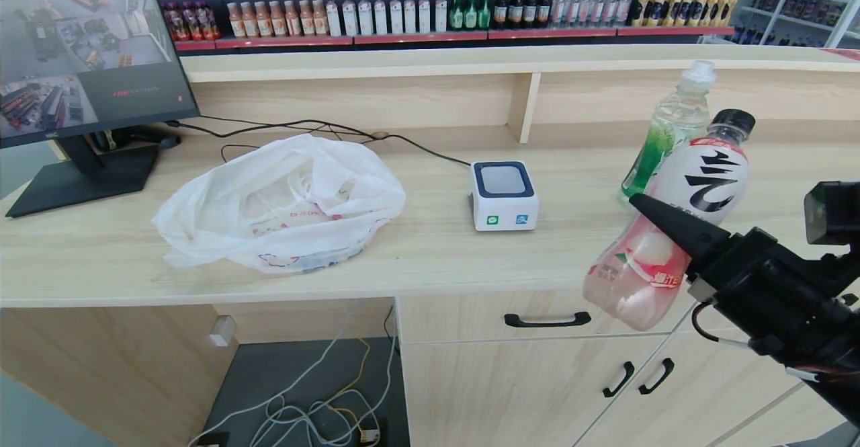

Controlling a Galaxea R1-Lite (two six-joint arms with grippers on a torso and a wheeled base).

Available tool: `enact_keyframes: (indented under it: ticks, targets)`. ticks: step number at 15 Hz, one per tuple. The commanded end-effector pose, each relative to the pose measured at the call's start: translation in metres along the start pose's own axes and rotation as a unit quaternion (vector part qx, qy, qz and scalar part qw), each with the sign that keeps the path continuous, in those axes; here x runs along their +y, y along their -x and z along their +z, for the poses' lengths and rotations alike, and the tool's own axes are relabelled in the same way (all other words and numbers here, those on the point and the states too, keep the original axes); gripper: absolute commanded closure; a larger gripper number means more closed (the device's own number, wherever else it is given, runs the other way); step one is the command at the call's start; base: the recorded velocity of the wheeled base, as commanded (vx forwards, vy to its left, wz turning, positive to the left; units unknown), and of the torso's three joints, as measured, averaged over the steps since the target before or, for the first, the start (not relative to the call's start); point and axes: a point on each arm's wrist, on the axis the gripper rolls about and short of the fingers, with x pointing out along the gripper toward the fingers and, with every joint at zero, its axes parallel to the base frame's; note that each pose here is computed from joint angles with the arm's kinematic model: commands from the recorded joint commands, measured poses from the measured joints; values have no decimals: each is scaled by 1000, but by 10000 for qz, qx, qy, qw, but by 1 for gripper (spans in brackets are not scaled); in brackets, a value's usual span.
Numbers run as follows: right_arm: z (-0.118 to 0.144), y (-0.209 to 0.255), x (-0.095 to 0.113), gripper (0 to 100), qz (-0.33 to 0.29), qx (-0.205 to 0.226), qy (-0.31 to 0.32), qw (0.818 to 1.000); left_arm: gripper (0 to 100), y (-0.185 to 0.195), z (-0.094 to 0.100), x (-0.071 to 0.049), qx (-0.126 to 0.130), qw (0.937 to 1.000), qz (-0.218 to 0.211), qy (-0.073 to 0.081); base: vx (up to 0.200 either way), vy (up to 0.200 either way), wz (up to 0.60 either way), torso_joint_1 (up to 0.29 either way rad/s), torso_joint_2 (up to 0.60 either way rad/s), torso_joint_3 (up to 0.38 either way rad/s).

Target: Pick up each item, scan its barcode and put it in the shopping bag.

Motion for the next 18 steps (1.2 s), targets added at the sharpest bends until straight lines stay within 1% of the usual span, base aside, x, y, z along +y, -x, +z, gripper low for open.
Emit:
enact_keyframes:
  ticks: [1, 2, 3, 4, 7, 8, 10, 11, 12, 13, 15, 16, 18]
  targets:
    - [4, 7, 9, 100, 178, -60, -609, 9980, 0, 0, 0, 0, -2, 10000, 1, 0, 0, 0, 0, 0, 0, 0]
    - [4, 7, 9, 100, 178, -60, -609, 9980, 0, 0, 0, 0, -2, 10000, 1, 0, 0, 0, 0, 0, 0, 0]
    - [-4, 18, 10, 100, 114, 156, -1342, 9908, 0, 0, 0, 0, -2, 10000, 1, 0, 0, 0, 0, 0, 0, 0]
    - [-8, 25, 10, 100, 68, 245, -1749, 9843, 0, 0, 0, 0, -2, 10000, 1, 0, 0, 0, 0, 0, 0, 0]
    - [-11, 47, 17, 100, 148, 397, -2529, 9666, 0, 0, 0, 0, -2, 10000, 1, 0, 0, 0, 0, 0, 0, 0]
    - [-14, 53, 23, 100, 279, 550, -2681, 9614, 0, 0, 0, 0, -2, 10000, 1, 0, 0, 0, 0, 0, 0, 0]
    - [-24, 65, 34, 100, 496, 993, -3127, 9433, 0, 0, 0, 0, -2, 10000, 1, 0, 0, 0, 0, 0, 0, 0]
    - [-27, 66, 37, 100, 538, 1120, -3265, 9370, 0, 0, 0, 0, -2, 10000, 1, 0, 0, 0, 0, 0, 0, 0]
    - [-29, 64, 41, 100, 592, 1263, -3626, 9214, 0, 0, 0, 0, -2, 10000, 1, 0, 0, 0, 0, 0, 0, 0]
    - [-29, 59, 43, 100, 606, 1286, -3970, 9068, 0, 0, 0, 0, -2, 10000, 1, 0, 0, 0, 0, 0, 0, 0]
    - [-32, 47, 44, 100, 540, 1323, -4398, 8867, 0, 0, 0, 0, -2, 10000, 1, 0, 0, 0, 0, 0, 0, 0]
    - [-33, 43, 46, 100, 541, 1362, -4540, 8789, 0, 0, 0, 0, -2, 10000, 1, 0, 0, 0, 0, 0, 0, 0]
    - [-38, 41, 51, 100, 579, 1550, -4656, 8694, 0, 0, 0, 0, -2, 10000, 1, 0, 0, 0, 0, 0, 0, 0]
